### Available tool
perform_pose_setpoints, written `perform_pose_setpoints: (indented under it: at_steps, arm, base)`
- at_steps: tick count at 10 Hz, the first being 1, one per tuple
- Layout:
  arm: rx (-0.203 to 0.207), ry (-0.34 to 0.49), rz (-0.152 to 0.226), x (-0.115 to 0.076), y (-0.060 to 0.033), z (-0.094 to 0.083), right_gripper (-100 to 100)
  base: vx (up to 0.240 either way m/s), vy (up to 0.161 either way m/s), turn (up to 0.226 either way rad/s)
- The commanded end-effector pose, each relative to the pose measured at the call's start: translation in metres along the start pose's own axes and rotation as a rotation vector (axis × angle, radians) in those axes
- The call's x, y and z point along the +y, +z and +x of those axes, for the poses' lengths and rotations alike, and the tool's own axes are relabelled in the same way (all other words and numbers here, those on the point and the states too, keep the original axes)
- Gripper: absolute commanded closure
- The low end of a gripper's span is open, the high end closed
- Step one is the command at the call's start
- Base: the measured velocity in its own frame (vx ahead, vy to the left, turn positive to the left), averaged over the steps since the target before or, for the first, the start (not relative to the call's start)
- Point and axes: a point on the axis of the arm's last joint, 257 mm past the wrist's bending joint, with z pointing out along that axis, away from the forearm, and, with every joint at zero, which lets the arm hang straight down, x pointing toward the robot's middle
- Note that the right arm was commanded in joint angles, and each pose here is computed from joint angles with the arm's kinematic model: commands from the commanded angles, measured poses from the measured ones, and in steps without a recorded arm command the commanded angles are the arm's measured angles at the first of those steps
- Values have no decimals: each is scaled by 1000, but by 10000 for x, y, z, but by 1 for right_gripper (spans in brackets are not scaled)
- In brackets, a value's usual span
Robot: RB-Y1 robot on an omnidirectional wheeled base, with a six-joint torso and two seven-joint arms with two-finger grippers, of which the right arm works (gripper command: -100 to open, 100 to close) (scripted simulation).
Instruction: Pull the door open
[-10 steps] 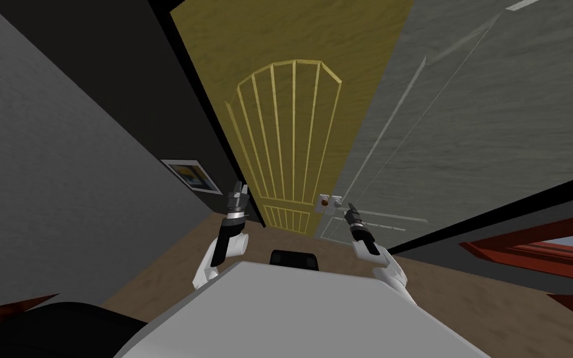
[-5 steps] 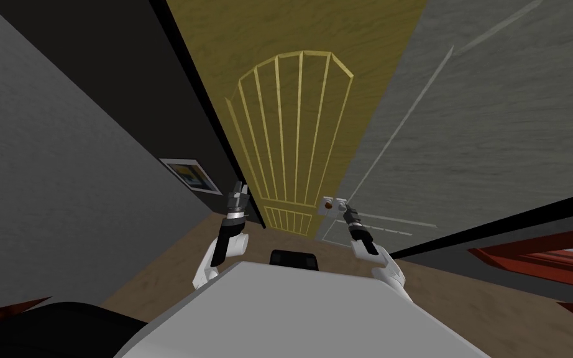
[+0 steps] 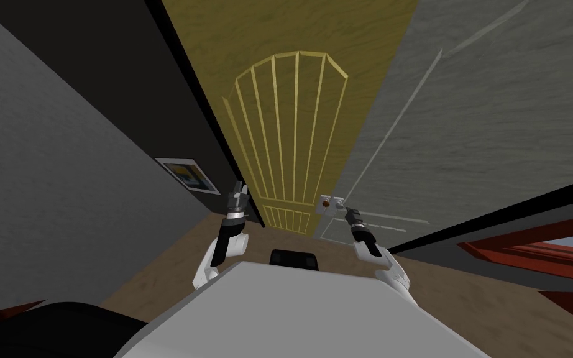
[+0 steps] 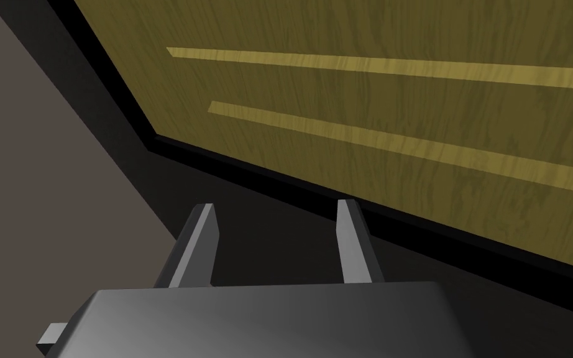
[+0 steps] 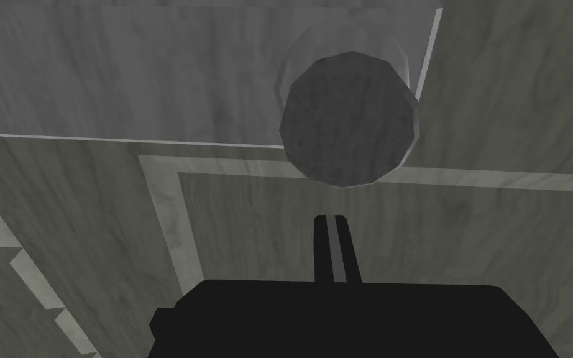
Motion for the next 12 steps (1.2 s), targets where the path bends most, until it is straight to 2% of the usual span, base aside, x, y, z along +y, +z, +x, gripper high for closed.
perform_pose_setpoints:
  at_steps: [1,3,5,8,9,10,12]
  arm:
    - [-18,-8,13,-49,-60,-139,-100]
    - [-12,-7,15,-68,-94,-129,-100]
    - [9,1,10,-62,-106,-19,-100]
    - [78,29,-23,44,-66,384,-100]
    - [64,23,-15,20,-68,310,-100]
    - [29,8,7,-68,-128,82,-100]
    - [-15,-10,31,-157,-197,-200,-100]
  base:
    - [-232,-118,-187]
    - [-211,-36,-13]
    - [-194,25,39]
    - [-148,97,138]
    - [-28,64,17]
    - [-45,-37,-165]
    - [-13,-100,-179]
